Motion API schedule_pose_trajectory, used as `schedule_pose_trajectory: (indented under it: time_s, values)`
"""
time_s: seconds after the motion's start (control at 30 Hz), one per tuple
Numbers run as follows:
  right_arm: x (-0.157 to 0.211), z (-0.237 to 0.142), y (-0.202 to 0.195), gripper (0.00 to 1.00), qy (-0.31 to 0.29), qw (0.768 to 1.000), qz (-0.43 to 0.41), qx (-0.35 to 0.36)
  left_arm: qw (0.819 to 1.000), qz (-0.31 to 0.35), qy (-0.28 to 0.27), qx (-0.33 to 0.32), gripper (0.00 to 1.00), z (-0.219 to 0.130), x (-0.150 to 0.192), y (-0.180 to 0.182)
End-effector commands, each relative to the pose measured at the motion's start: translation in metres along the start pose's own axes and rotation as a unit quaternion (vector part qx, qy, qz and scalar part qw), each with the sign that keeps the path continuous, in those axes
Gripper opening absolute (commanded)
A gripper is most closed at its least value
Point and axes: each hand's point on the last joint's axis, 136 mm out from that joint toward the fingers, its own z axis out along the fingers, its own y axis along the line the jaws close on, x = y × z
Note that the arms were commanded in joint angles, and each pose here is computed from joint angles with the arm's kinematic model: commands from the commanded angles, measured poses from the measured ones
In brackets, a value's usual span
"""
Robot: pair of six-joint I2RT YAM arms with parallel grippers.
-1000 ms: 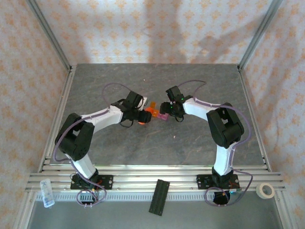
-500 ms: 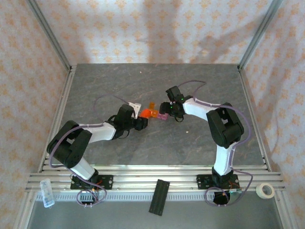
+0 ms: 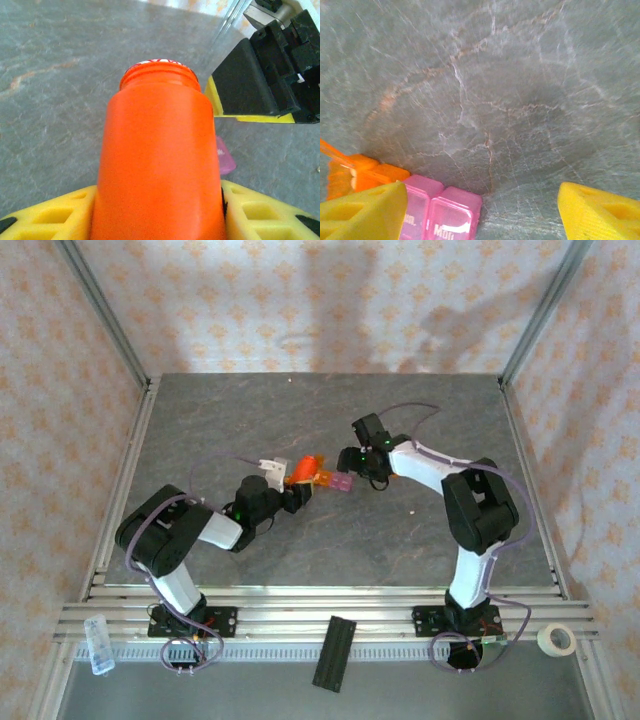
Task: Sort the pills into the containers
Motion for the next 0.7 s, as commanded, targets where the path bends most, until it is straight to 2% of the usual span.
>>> schedule_pose_trajectory:
  time_s: [0.0,0.2,0.33,0.47,0.67]
  values:
    - [-0.027,-0.035,-0.002,0.79,-0.038,0.999,0.025,0.006,0.994,0.014,-0.102,0.028,0.0,-0.002,-0.057,-0.016]
    - [-0.044,-0.044,-0.04,0.79,-0.032,0.996,0.082,0.03,0.985,0.076,-0.146,0.052,0.0,-0.009,-0.092,-0.035]
    - [-0.054,-0.05,-0.073,0.79,-0.03,0.992,0.104,0.064,0.973,0.11,-0.196,0.055,0.0,-0.018,-0.134,-0.044]
    - [-0.058,-0.053,-0.092,0.79,-0.021,0.991,0.089,0.101,0.96,0.117,-0.246,0.061,0.0,-0.026,-0.177,-0.051]
    - [-0.048,-0.03,-0.114,0.79,0.027,0.984,0.055,0.168,0.942,0.12,-0.302,0.086,0.0,-0.029,-0.225,-0.07]
